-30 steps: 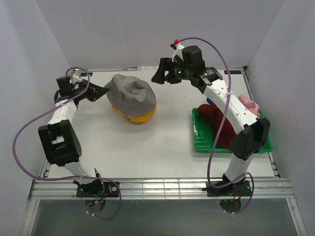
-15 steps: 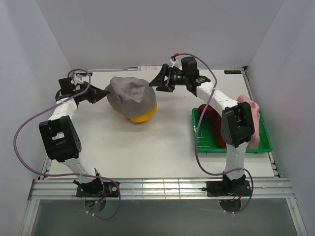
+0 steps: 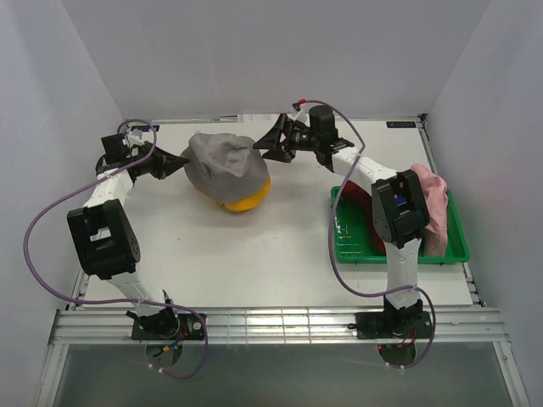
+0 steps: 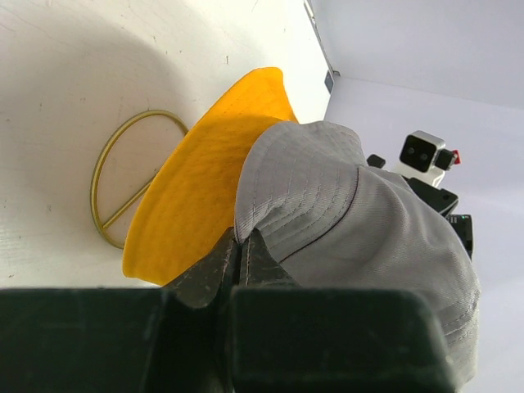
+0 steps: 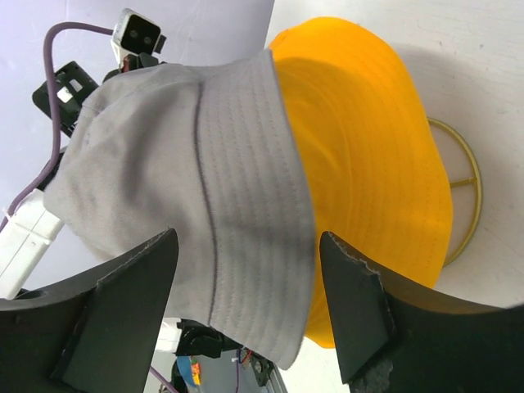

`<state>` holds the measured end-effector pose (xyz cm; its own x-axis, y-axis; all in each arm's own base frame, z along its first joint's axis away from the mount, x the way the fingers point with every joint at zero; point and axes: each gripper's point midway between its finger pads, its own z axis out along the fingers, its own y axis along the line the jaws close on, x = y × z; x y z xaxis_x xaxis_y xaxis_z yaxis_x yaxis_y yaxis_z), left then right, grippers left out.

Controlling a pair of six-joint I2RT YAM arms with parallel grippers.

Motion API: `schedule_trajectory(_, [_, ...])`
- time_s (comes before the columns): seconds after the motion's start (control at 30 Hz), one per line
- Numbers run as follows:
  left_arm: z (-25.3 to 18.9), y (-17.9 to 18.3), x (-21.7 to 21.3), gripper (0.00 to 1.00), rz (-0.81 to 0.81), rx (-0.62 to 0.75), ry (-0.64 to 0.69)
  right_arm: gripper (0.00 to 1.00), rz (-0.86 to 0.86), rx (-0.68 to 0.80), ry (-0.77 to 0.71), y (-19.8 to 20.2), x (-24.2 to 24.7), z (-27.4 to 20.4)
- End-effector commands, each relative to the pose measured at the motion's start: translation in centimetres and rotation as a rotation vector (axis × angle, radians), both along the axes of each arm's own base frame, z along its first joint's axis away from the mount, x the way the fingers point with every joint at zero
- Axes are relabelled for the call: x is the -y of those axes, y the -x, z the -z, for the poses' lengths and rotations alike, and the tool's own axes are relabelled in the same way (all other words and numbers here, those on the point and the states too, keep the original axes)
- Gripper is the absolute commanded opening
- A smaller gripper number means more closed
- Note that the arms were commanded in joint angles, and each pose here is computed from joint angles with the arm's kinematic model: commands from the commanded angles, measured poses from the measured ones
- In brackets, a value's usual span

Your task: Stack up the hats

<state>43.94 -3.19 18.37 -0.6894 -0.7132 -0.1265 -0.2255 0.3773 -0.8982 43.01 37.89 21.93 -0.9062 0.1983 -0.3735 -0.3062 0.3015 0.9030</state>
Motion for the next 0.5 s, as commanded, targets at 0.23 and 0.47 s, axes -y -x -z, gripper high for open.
schedule_trajectory(0.23, [-1.17,-0.35,-0.58,0.00,-0.007,0.040,-0.026,0.75,-0.002,-0.014,-0.050,-0.18,-0.03,1.07])
schedule_trajectory(0.47, [-1.08,-0.32,-0.49,0.00,-0.005,0.036,-0.023,0.73,-0.014,-0.023,-0.106,-0.41,-0.57,0.13])
